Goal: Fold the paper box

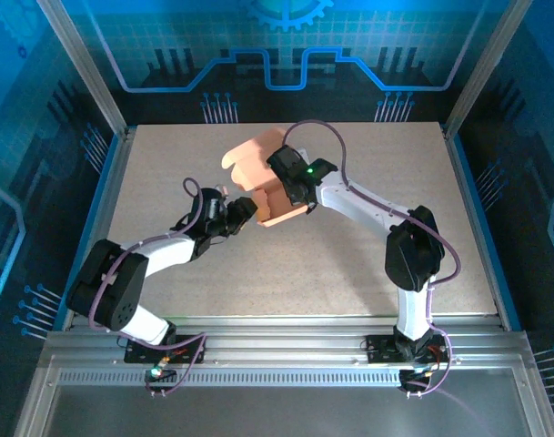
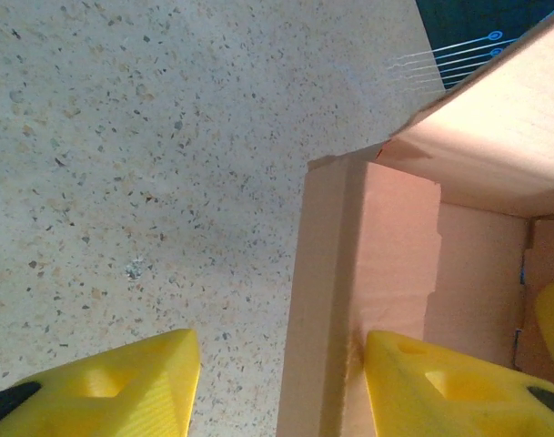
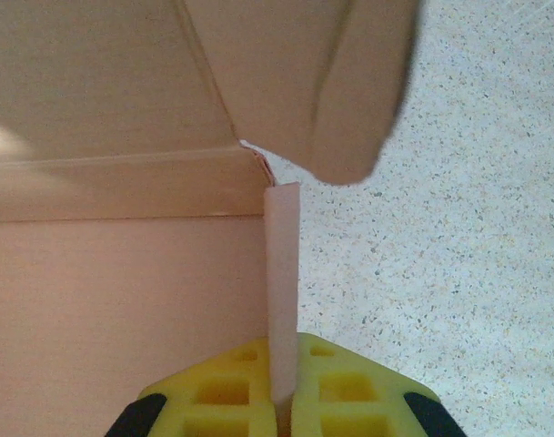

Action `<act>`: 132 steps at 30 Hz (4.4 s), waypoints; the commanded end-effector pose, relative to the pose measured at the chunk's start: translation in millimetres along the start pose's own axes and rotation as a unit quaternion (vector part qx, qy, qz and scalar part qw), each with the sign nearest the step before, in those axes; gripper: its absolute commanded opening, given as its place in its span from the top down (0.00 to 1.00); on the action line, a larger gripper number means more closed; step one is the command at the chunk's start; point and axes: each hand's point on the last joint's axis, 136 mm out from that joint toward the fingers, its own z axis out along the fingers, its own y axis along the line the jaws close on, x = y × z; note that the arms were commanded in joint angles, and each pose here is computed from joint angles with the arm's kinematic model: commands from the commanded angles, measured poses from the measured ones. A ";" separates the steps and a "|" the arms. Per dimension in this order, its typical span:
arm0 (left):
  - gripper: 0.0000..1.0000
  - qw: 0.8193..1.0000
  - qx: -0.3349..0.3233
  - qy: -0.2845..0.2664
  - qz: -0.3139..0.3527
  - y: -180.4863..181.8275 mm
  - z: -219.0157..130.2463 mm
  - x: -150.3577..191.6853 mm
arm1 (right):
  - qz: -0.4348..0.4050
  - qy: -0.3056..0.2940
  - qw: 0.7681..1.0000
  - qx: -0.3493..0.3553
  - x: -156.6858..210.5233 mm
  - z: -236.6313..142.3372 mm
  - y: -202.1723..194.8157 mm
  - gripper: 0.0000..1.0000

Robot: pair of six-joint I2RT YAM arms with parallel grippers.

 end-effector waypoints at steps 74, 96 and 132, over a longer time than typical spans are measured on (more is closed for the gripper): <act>0.86 0.999 -0.022 0.035 -0.020 8.7 26.4 11.1 | -0.054 -0.018 0.997 0.048 -9.2 -13.4 23.7 1.00; 0.99 0.999 0.021 0.029 -0.004 7.0 31.5 0.2 | 0.031 -0.082 0.995 -0.056 -18.8 -82.8 -14.8 0.22; 1.00 0.984 0.129 -0.012 0.124 -81.3 4.0 5.8 | 0.298 0.072 0.759 -0.574 8.2 4.3 73.5 0.50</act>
